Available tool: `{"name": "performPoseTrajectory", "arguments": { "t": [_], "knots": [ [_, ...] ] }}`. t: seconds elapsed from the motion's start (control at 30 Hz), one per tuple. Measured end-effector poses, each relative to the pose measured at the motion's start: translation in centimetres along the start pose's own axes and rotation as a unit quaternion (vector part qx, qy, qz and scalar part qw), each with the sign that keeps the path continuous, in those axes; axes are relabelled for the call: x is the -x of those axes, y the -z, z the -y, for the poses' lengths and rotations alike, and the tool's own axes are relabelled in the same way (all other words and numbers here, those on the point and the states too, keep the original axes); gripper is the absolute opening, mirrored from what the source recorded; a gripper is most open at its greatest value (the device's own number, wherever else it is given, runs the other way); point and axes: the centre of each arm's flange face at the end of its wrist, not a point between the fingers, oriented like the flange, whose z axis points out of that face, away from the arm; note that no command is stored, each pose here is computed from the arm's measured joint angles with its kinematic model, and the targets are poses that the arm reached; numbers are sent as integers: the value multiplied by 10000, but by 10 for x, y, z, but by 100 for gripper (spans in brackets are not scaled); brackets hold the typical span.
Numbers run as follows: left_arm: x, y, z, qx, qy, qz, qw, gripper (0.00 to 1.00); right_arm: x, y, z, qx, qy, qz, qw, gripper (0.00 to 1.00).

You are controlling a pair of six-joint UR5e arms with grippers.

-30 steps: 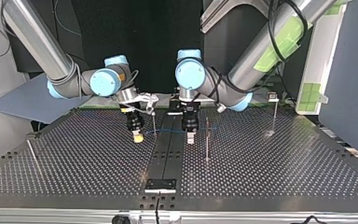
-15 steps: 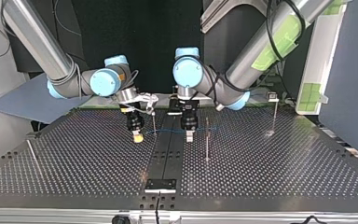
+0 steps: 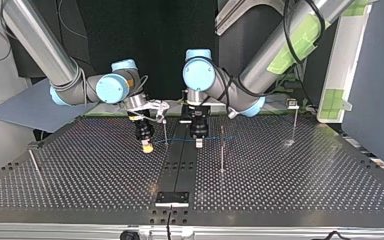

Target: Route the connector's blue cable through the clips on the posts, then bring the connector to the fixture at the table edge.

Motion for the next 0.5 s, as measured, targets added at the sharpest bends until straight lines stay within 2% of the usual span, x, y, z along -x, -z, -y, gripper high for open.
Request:
{"name": "performPoseTrajectory", "arguments": {
  "t": [0.23, 0.5],
  "knots": [
    [-3, 4, 6, -93, 95, -21, 9999, 0, -1, -1, -4, 30, -24, -24, 10000, 0],
    [-33, 8, 14, -68, 46, -196, 9998, 0, 2, 1, -7, 68, -19, 99, 9999, 0]
  ]
}}
